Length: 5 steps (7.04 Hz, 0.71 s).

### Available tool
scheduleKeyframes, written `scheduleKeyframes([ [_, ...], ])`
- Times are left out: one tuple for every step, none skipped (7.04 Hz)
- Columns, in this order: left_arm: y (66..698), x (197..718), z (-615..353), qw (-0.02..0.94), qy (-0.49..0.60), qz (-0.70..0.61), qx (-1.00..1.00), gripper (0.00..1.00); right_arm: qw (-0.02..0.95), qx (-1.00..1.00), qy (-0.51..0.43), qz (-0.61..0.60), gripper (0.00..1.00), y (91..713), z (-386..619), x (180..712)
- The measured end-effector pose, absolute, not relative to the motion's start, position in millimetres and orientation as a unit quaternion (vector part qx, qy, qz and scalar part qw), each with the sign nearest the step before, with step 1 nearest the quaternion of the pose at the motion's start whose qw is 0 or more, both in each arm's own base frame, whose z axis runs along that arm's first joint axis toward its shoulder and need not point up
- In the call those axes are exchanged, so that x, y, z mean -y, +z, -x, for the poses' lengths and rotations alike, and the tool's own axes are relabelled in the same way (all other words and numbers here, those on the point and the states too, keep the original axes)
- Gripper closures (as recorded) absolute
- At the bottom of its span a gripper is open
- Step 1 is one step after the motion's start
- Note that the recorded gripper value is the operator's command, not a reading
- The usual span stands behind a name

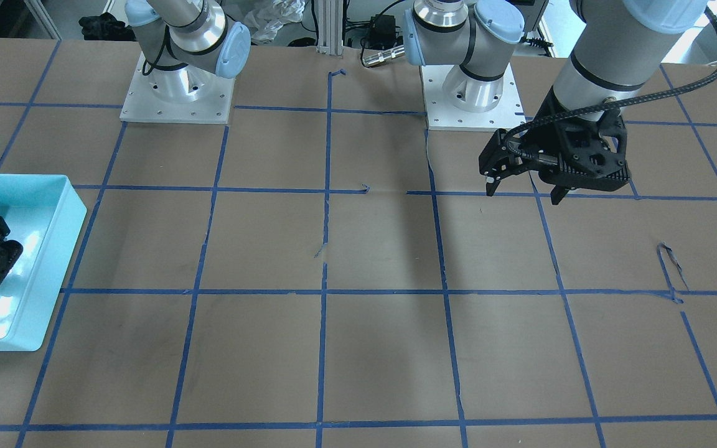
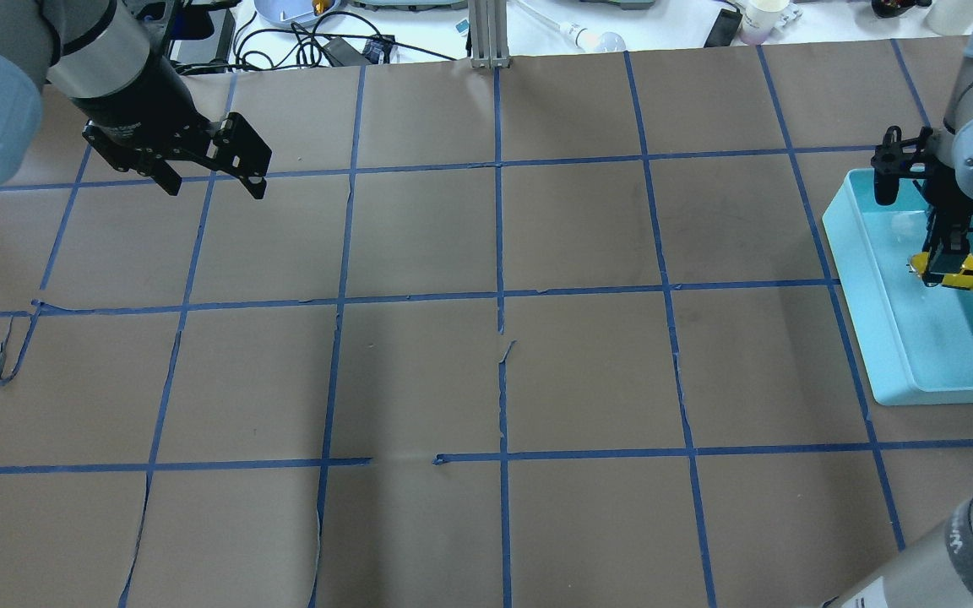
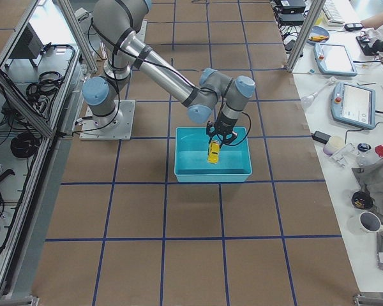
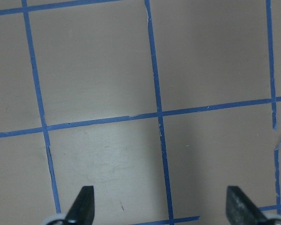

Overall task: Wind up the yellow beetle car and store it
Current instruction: 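Carry the car with the right gripper into the light-blue bin, then open the right gripper to drop the car in the bin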

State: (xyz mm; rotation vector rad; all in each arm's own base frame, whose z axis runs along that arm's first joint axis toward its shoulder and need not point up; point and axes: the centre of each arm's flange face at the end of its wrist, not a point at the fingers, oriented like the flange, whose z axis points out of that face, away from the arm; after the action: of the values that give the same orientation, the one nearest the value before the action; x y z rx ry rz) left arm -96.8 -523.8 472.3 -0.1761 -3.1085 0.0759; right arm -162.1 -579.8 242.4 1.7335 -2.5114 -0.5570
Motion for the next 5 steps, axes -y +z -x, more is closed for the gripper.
scheduleKeyframes([
  [471.3, 523.6, 96.9, 0.014, 0.024, 0.057, 0.998, 0.0, 0.017, 0.808, -0.18, -0.561, 0.37, 238.3, 161.5, 578.9],
  [470.8, 523.5, 97.0, 0.014, 0.023, 0.057, 0.998, 0.0, 0.016, 0.807, -0.18, -0.561, 0.0, 237.1, 161.2, 578.6],
  [470.4, 523.4, 97.0, 0.015, 0.023, 0.057, 0.998, 0.0, 0.016, 0.808, -0.179, -0.561, 0.0, 238.1, 161.0, 578.7],
  [469.6, 523.3, 97.1, 0.015, 0.022, 0.058, 0.998, 0.0, 0.018, 0.809, -0.176, -0.561, 0.0, 241.1, 160.9, 579.1],
  [469.0, 523.2, 97.1, 0.015, 0.022, 0.058, 0.998, 0.0, 0.02, 0.81, -0.17, -0.56, 0.0, 246.5, 160.1, 579.9],
])
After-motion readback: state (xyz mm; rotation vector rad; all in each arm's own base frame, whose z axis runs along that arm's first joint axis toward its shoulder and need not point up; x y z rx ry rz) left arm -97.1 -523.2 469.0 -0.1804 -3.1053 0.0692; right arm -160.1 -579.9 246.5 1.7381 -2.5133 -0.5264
